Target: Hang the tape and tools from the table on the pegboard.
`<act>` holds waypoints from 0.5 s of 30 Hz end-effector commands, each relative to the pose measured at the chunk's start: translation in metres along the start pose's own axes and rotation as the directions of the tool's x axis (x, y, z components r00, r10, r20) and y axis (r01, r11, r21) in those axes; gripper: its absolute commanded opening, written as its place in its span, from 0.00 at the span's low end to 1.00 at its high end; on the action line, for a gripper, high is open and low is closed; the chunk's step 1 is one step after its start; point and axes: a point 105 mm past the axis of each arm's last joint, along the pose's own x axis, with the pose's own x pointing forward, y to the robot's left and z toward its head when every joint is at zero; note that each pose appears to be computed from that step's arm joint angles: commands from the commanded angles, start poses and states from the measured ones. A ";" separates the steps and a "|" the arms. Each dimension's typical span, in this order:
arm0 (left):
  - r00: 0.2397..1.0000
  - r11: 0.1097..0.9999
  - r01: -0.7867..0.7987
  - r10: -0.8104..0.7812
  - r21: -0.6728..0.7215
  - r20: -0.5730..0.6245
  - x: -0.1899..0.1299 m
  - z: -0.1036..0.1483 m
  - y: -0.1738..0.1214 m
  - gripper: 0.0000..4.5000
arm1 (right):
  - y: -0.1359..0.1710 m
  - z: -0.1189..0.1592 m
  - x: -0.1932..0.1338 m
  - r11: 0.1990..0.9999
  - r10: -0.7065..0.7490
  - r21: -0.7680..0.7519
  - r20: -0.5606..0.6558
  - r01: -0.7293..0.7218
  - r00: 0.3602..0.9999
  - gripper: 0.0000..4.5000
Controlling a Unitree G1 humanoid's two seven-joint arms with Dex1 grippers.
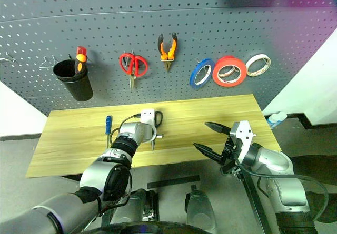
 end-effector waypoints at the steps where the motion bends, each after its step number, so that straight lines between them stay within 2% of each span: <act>1: 0.990 0.994 -0.024 0.008 0.111 0.143 -0.010 0.021 0.005 0.13 | -0.005 0.003 -0.005 1.000 0.006 -0.025 0.021 -0.006 1.000 1.00; 3: 0.972 0.982 -0.035 -0.010 0.188 0.233 -0.017 0.031 0.004 0.13 | -0.007 -0.002 -0.007 1.000 0.005 -0.028 0.021 -0.005 1.000 1.00; 5: 0.970 0.982 -0.046 0.000 0.184 0.243 -0.023 0.028 0.007 0.13 | -0.008 -0.006 -0.009 1.000 0.006 -0.031 0.019 -0.006 1.000 1.00; 7: 0.952 0.970 0.014 -0.087 0.242 0.293 -0.032 0.029 -0.002 0.13 | -0.011 -0.010 -0.012 0.999 0.006 -0.032 0.019 -0.005 1.000 1.00; 9: 0.949 0.970 0.003 -0.080 0.245 0.304 -0.038 0.027 -0.001 0.13 | -0.012 -0.011 -0.013 0.999 0.006 -0.037 0.021 -0.006 1.000 1.00; 15: 0.863 0.882 -0.045 -0.202 0.469 0.463 -0.060 0.040 -0.001 0.13 | -0.014 -0.011 -0.011 0.998 0.021 -0.054 0.032 -0.019 0.999 1.00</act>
